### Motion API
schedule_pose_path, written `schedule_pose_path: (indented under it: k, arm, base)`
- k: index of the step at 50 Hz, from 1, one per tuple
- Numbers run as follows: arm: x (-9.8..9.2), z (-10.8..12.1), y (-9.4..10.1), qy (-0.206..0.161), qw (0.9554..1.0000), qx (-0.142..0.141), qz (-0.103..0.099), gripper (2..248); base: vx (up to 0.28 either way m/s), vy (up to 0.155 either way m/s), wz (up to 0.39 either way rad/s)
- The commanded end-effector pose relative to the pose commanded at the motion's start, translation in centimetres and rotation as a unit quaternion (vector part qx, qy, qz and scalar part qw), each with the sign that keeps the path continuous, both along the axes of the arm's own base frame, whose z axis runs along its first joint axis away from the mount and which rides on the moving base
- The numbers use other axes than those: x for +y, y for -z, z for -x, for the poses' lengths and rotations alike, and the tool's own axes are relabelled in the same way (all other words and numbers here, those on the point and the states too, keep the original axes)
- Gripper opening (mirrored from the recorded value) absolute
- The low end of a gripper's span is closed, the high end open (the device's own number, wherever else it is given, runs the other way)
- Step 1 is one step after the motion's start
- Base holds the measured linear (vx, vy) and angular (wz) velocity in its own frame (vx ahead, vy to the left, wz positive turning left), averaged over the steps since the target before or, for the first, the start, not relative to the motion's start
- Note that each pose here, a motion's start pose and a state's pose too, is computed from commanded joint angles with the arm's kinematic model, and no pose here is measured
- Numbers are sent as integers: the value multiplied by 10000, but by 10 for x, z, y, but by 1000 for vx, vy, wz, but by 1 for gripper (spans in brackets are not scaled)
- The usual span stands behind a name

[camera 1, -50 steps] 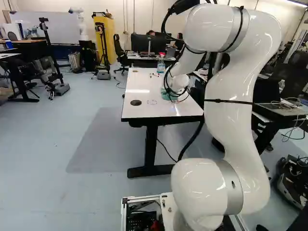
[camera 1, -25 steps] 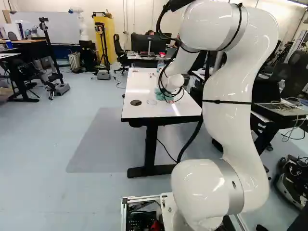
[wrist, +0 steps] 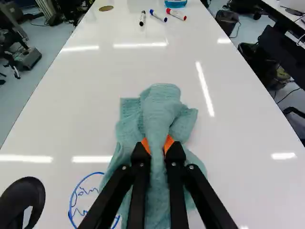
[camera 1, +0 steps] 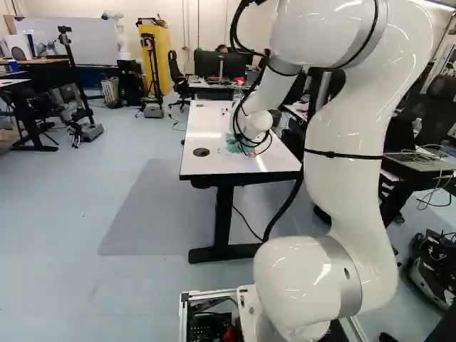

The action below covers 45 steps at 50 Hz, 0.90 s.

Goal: Clean the table with the green towel

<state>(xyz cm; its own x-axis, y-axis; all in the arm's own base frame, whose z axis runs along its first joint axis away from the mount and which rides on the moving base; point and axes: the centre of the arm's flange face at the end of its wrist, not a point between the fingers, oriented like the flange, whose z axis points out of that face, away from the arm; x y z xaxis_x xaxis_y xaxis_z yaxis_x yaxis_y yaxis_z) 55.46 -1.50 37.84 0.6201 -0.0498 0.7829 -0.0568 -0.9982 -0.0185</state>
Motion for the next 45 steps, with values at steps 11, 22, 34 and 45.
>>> schedule_pose_path:
  k: [11,22,34,45]
  arm:
    - [-1,21,-2,14,10000,57,-1,47]
    - [-9,41,-3,93,9999,102,-4,47]
    - [-24,53,-3,255,9996,126,-6,47]
    - [-42,54,-3,428,9990,125,-8,47]
  base:
    - [0,0,0]
    - [0,0,0]
    - [0,0,0]
    - [0,0,0]
